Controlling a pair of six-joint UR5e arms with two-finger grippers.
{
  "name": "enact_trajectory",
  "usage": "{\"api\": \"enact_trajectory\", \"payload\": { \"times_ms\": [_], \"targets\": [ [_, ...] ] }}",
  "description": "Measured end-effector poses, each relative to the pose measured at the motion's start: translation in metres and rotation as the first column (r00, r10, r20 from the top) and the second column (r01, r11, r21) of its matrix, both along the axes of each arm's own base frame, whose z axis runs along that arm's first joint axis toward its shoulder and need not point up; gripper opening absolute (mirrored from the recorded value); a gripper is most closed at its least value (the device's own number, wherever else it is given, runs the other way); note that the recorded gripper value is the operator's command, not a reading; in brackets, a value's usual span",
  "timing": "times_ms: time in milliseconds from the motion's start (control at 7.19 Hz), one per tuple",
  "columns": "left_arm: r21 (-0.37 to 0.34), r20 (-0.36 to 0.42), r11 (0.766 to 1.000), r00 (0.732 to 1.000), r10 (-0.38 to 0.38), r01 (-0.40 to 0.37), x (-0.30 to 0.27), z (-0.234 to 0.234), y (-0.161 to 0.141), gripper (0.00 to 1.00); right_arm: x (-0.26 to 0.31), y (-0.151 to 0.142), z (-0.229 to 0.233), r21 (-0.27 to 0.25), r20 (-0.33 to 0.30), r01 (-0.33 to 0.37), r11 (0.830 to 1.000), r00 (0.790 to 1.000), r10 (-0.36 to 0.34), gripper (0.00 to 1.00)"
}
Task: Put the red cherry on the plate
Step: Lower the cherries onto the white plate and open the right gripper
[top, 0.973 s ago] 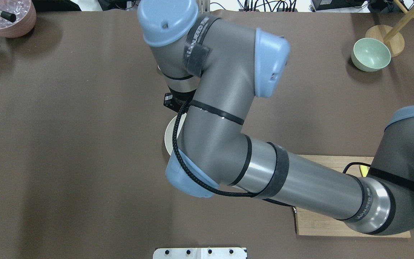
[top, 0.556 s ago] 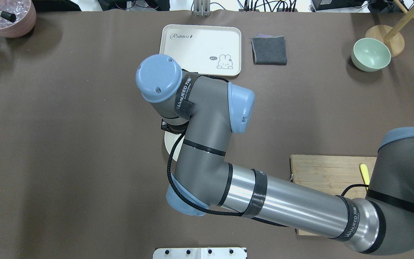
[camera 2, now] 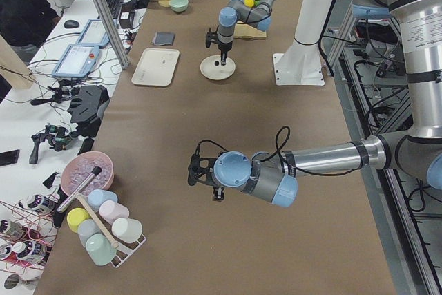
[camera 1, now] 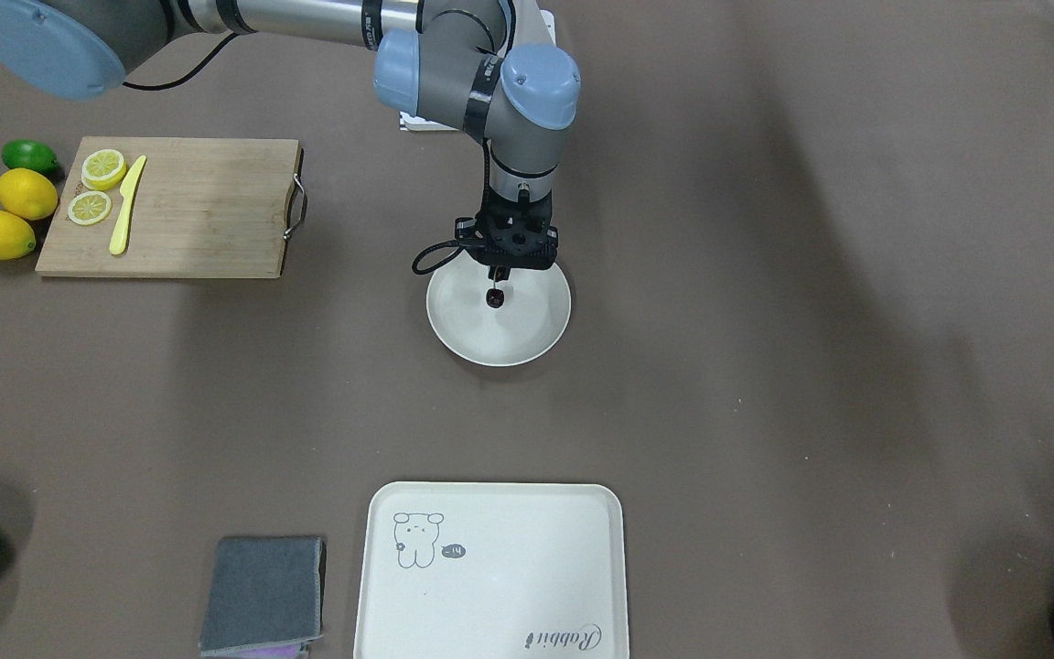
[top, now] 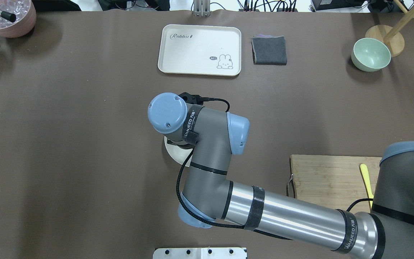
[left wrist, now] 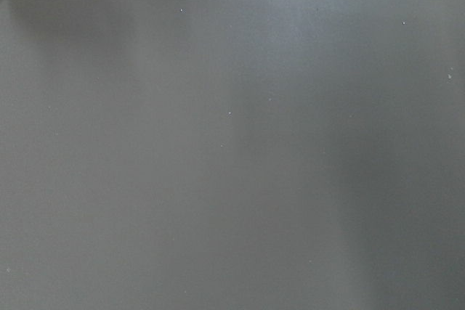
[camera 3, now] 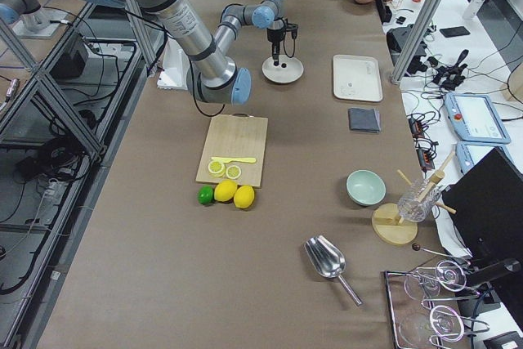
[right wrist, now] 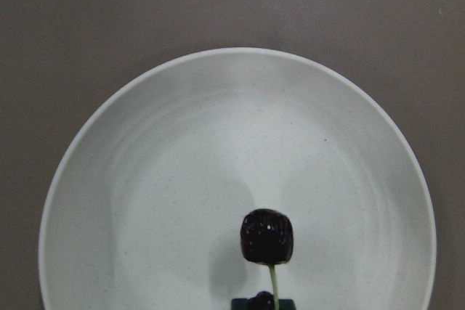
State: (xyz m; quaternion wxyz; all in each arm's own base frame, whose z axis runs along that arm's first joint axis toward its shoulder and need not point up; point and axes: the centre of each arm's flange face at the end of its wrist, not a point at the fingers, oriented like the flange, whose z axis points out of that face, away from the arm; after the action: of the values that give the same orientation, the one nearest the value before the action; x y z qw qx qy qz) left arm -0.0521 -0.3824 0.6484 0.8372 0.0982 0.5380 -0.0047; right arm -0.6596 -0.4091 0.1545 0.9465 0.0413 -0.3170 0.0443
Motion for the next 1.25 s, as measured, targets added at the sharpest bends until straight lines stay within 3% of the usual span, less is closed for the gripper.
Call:
{"api": "enact_trajectory", "payload": {
  "times_ms": [139, 278, 417, 973, 1251],
  "targets": [
    [0.000, -0.001, 1.000, 1.000, -0.002, 0.002, -0.001, 0.000, 0.000, 0.99, -0.007, 0.000, 0.008, 0.004, 0.006, -0.009, 1.000, 1.000, 0.009, 0.00],
    [-0.001, -0.001, 1.000, 1.000, -0.005, 0.005, -0.002, 0.000, 0.001, 0.99, -0.012, 0.000, 0.012, 0.005, 0.012, -0.020, 1.000, 1.000, 0.020, 0.28],
    [-0.002, -0.001, 1.000, 1.000, -0.005, 0.005, -0.002, 0.001, 0.003, 0.99, -0.014, 0.000, 0.014, 0.005, 0.015, -0.025, 1.000, 1.000, 0.025, 0.99],
    [-0.002, -0.005, 1.000, 1.000, -0.005, 0.005, -0.002, 0.001, 0.004, 0.99, 0.003, -0.003, -0.008, 0.013, 0.041, -0.025, 1.000, 0.999, 0.024, 1.00],
    [-0.005, -0.005, 1.000, 1.000, -0.005, 0.005, -0.002, 0.001, 0.005, 0.99, 0.069, -0.005, -0.042, -0.005, 0.065, -0.006, 1.000, 0.998, 0.006, 1.00]
  ]
}}
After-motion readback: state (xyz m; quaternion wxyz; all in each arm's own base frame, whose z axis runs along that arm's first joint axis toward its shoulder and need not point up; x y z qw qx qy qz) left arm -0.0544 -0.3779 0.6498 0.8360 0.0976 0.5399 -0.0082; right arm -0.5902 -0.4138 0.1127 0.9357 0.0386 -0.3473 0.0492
